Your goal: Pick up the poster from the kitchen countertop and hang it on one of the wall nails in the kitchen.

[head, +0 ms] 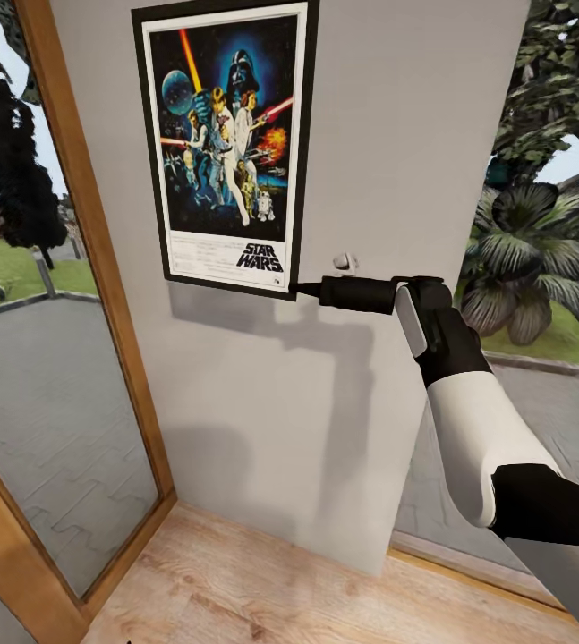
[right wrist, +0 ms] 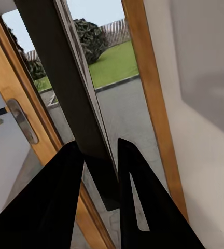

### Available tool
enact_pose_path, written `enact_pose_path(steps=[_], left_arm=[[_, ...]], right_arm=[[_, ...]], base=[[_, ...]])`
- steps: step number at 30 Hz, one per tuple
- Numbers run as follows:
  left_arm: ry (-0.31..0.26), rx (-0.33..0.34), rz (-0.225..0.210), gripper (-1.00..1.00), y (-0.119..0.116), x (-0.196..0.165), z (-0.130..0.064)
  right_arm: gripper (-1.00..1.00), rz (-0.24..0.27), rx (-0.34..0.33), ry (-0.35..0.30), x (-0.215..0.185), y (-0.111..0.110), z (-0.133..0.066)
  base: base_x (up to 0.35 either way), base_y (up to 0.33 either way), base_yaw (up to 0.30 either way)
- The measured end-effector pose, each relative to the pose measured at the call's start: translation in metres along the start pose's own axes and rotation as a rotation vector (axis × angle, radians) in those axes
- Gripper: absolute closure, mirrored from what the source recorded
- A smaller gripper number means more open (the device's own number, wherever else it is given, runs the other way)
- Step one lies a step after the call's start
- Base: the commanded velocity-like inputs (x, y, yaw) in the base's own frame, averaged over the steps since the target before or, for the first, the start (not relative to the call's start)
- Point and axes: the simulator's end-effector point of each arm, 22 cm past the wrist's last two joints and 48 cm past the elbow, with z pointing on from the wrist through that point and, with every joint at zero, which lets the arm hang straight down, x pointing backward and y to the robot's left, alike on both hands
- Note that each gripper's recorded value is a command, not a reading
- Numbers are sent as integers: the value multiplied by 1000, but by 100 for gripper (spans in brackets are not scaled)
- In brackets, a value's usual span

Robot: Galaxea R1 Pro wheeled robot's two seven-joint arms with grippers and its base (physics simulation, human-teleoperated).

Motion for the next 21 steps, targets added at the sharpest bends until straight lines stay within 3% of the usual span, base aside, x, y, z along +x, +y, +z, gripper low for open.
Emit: enact_pose_path(steps=[9,15,21], left_arm=[[0,3,4,-100,1,-3,0],[24,9,-23,-100,-1,1,0],[23,46,-27,-100,-10,0,0]], right_arm=[[100,1,2,2,1,-1,0],[100,0,5,4,1,-1,0],[100,-8,4,-1,-2,2,-1]], base=[[4,0,0],[0,0,0],[0,0,0]])
